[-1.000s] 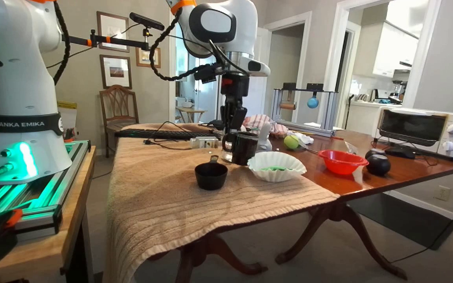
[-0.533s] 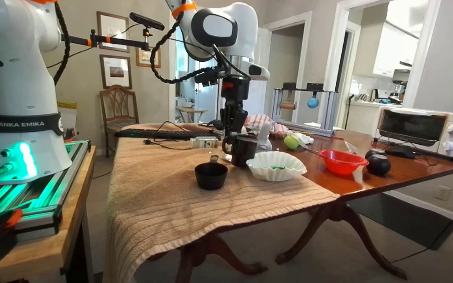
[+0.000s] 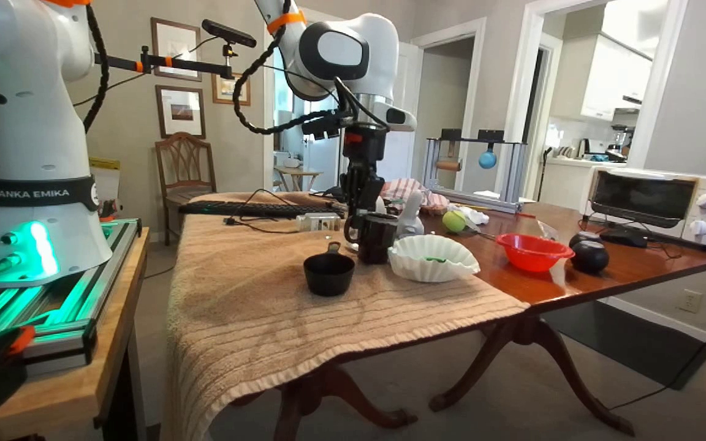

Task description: Pour the contents in the brown mug into the black measuring cup.

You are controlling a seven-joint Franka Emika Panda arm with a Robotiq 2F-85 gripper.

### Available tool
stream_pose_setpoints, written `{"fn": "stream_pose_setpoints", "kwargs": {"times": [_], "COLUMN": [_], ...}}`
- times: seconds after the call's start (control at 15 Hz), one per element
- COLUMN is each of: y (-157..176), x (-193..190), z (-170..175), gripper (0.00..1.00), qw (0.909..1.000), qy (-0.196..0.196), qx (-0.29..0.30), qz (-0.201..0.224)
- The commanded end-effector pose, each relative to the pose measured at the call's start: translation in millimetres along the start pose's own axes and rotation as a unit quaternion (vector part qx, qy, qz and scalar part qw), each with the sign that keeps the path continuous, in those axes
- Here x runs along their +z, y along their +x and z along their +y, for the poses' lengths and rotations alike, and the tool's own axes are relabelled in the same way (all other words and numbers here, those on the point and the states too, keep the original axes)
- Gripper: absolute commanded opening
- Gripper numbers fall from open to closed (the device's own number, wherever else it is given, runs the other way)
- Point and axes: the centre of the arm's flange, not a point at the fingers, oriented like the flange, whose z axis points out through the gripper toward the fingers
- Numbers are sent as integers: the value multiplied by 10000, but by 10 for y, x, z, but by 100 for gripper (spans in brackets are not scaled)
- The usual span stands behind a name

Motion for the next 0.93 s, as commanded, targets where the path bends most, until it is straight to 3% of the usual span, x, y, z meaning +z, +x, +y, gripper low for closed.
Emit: {"fn": "stream_pose_setpoints", "kwargs": {"times": [0.0,0.47,0.6,0.8,0.87], "y": [43,-115,-241,-549,-190], "x": [89,-126,-328,-684,-407], "z": [9,68,118,179,174], "gripper": [51,99,100,100,100], "qw": [9999,10000,9998,9986,9996], "qy": [-57,-88,-162,358,64], "qx": [-107,-9,94,-172,8], "qz": [22,21,44,356,283]}}
